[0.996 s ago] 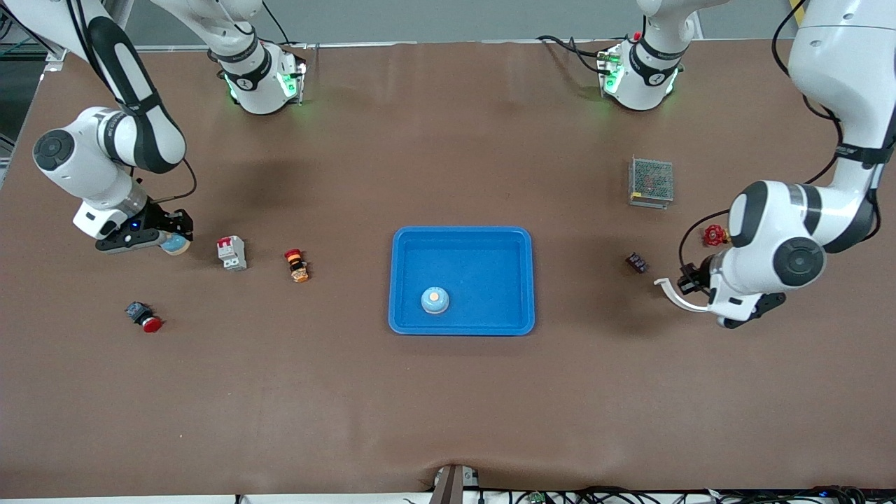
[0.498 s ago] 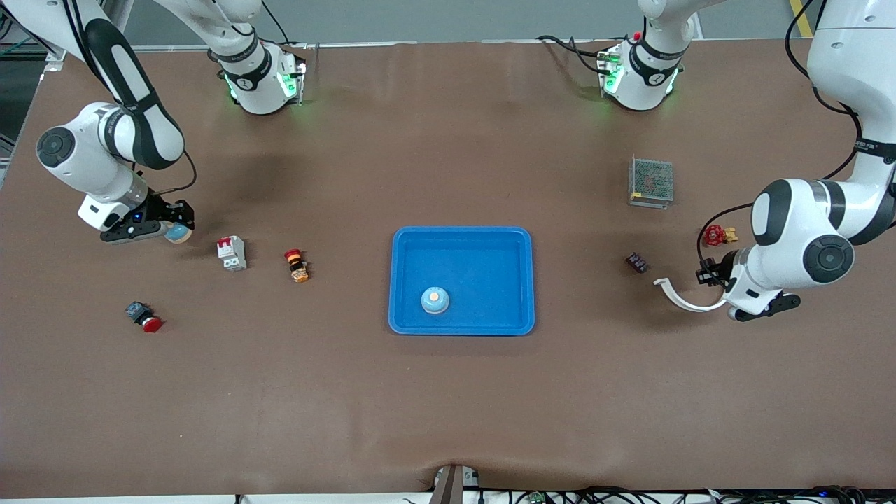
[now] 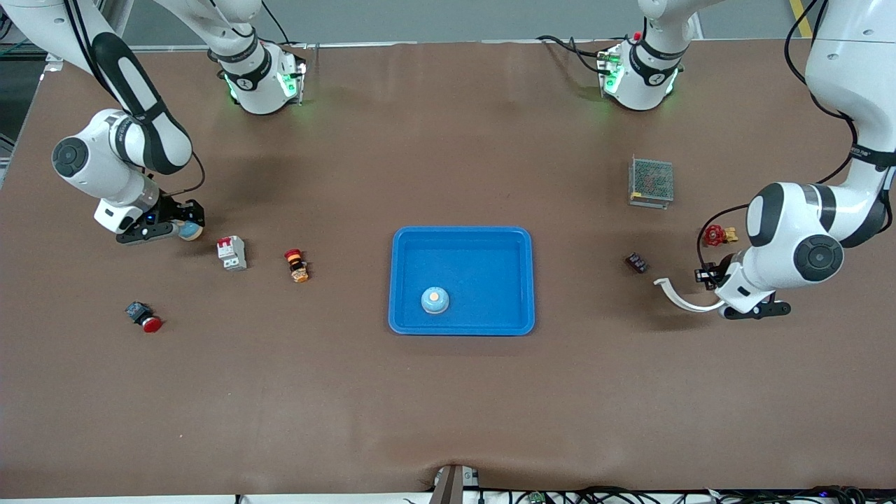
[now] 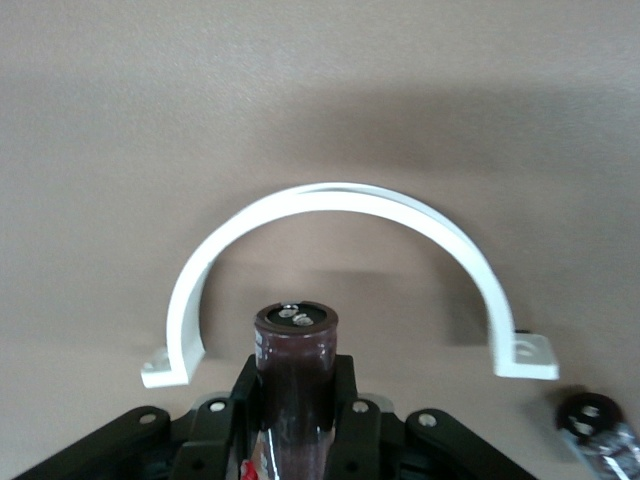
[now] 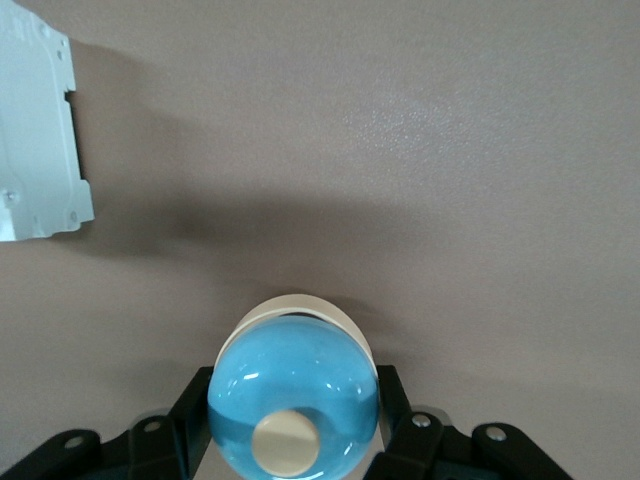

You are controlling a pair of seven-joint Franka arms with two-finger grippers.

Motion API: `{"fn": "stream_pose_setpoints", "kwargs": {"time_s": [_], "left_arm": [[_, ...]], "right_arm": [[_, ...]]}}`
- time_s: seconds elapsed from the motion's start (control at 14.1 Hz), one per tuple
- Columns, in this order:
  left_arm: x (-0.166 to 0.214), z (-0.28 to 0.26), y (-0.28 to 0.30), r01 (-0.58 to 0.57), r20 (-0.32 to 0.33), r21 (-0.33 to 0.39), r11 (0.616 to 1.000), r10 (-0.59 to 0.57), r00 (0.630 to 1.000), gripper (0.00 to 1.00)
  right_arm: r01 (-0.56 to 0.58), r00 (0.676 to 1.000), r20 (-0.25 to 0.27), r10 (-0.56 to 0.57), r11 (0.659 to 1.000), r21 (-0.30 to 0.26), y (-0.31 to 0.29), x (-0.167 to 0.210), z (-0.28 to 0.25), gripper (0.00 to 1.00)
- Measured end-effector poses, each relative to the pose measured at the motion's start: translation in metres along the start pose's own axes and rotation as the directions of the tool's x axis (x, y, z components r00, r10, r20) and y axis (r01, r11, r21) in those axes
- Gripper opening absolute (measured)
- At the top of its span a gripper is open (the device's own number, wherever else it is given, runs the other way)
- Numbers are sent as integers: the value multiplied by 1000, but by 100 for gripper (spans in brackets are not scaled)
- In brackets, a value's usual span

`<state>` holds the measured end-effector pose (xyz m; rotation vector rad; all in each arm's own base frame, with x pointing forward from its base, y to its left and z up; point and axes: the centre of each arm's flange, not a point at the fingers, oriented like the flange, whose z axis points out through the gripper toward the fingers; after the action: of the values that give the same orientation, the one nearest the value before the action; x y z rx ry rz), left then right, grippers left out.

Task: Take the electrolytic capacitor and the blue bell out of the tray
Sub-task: 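Lower the capacitor inside the arc clip while the right gripper sets the bell down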

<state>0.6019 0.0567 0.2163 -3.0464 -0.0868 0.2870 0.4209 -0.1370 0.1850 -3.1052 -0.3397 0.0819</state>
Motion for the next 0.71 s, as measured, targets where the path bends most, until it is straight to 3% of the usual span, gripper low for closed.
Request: {"fn": "stream_pose_setpoints", "kwargs": {"time_s": [0.71], "left_arm": [[4,25,3,-23,-9,-30,999,23,1000,31]], "right_arm": [[0,1000,9,0,1000,6,-1,-1,6,68]]}}
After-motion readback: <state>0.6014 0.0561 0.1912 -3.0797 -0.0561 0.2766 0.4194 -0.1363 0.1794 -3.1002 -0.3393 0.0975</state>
